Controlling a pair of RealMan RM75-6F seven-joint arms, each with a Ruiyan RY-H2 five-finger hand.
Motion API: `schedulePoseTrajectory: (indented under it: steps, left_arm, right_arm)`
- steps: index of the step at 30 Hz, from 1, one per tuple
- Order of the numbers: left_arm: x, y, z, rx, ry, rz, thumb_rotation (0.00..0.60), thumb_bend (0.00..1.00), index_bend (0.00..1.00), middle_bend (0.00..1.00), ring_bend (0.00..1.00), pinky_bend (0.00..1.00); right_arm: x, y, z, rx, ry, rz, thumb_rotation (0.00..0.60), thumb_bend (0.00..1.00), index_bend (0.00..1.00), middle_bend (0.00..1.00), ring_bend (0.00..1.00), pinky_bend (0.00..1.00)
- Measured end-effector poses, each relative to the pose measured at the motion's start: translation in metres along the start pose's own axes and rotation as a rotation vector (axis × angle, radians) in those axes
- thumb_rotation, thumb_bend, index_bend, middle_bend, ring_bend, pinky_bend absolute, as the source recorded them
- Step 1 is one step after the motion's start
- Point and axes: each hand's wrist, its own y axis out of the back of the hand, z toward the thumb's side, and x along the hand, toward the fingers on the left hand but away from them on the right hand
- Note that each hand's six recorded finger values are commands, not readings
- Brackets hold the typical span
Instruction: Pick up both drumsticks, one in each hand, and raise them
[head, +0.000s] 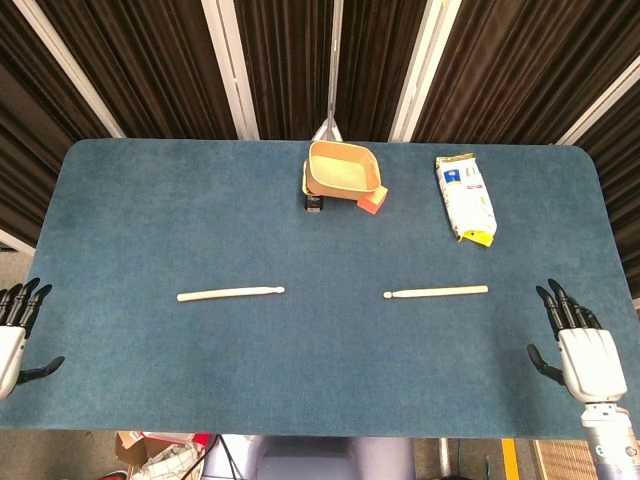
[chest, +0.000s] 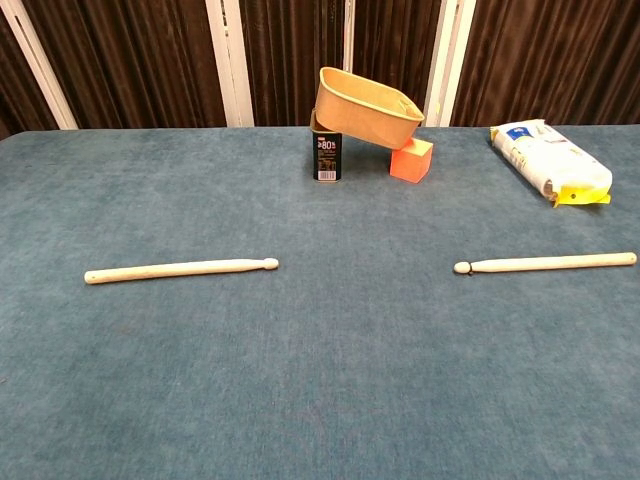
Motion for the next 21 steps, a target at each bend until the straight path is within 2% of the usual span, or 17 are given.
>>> schedulePoseTrajectory:
  steps: [1, 4, 8, 14, 21]
  left_arm:
    - [0.0, 0.0, 0.0, -0.001, 0.0, 0.003, 0.6, 0.0, 0.0, 0.0, 0.0, 0.0]
    - [0.0, 0.002, 0.001, -0.006, -0.002, 0.009, 0.6, 0.0, 0.0, 0.0, 0.0, 0.0]
    - [0.0, 0.001, 0.002, -0.005, -0.007, 0.011, 0.6, 0.0, 0.0, 0.0, 0.0, 0.0]
    - [0.001, 0.001, 0.004, -0.005, -0.013, 0.008, 0.6, 0.0, 0.0, 0.0, 0.0, 0.0]
    - [0.002, 0.001, 0.002, -0.01, -0.012, 0.007, 0.6, 0.0, 0.0, 0.0, 0.0, 0.0]
  right_arm:
    - [-0.003, 0.003, 0.002, -0.001, 0.01, -0.021, 0.6, 0.35, 0.23, 0.31, 0.84, 0.82]
    - [-0.013, 0.008, 0.008, 0.013, 0.038, -0.06, 0.6, 0.35, 0.33, 0.42, 0.89, 0.85]
    - [-0.029, 0.006, 0.013, 0.044, 0.055, -0.058, 0.6, 0.35, 0.35, 0.43, 0.9, 0.85]
    - [-0.065, -0.009, 0.017, 0.062, 0.025, 0.026, 0.6, 0.35, 0.41, 0.43, 0.92, 0.85]
    - [-0.113, -0.033, 0.022, 0.077, -0.04, 0.142, 0.6, 0.34, 0.41, 0.43, 0.92, 0.85]
